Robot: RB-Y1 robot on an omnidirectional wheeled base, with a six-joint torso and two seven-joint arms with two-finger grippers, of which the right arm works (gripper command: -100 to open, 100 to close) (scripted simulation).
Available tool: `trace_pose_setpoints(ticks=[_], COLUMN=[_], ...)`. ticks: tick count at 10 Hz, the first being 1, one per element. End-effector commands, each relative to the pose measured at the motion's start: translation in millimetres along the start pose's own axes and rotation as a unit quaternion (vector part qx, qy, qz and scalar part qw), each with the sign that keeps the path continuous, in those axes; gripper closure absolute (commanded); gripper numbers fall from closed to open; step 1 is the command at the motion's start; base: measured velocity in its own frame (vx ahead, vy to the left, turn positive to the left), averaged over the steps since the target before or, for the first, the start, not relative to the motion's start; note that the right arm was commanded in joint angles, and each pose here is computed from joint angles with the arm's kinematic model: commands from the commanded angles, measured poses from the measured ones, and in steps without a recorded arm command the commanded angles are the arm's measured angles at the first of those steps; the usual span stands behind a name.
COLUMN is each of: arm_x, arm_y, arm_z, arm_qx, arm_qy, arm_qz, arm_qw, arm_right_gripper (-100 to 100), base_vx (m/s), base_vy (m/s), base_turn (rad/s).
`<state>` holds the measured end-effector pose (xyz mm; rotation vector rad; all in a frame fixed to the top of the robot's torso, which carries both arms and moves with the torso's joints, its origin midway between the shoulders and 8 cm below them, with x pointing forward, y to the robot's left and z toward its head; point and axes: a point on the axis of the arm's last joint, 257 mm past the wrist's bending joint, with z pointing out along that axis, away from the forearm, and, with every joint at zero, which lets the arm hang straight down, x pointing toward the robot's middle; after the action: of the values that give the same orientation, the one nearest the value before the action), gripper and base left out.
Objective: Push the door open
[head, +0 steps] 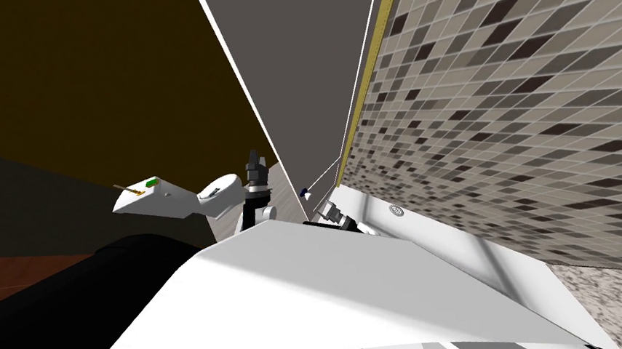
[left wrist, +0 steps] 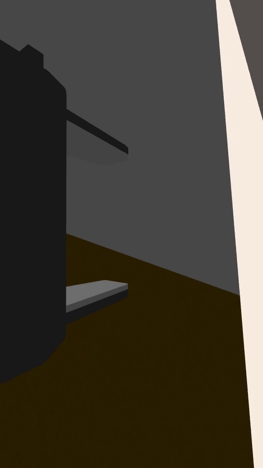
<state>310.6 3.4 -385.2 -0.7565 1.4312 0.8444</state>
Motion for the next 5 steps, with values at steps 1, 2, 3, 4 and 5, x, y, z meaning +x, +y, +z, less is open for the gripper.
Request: trace_pose_setpoints(ticks=[1, 2, 3, 4, 5], arm_x=[4.6, 6.3, 5.2, 5.7, 5.7], arm_y=[-2.9, -4.0, -3.5, -3.6, -3.6], arm_z=[-6.5, -9.7, -7.8, -5.5, -4.5], arm_qx=[0.002, 0.003, 0.003, 0.005, 0.005], arm_qy=[0.005, 0.008, 0.006, 0.006, 0.006], arm_qz=[-0.019, -0.026, -0.02, -0.022, -0.022], arm_qw=[0.9998, 0.9996, 0.9998, 0.9997, 0.9997], arm_right_gripper=[-100, -100, -100, -100, -100], base_vx=[-0.047, -0.046, -0.019, 0.047, 0.096], base_vy=[0.009, 0.006, 0.003, 0.097, 0.163], base_turn=[-0.093, -0.094, -0.018, 0.045, 0.016])
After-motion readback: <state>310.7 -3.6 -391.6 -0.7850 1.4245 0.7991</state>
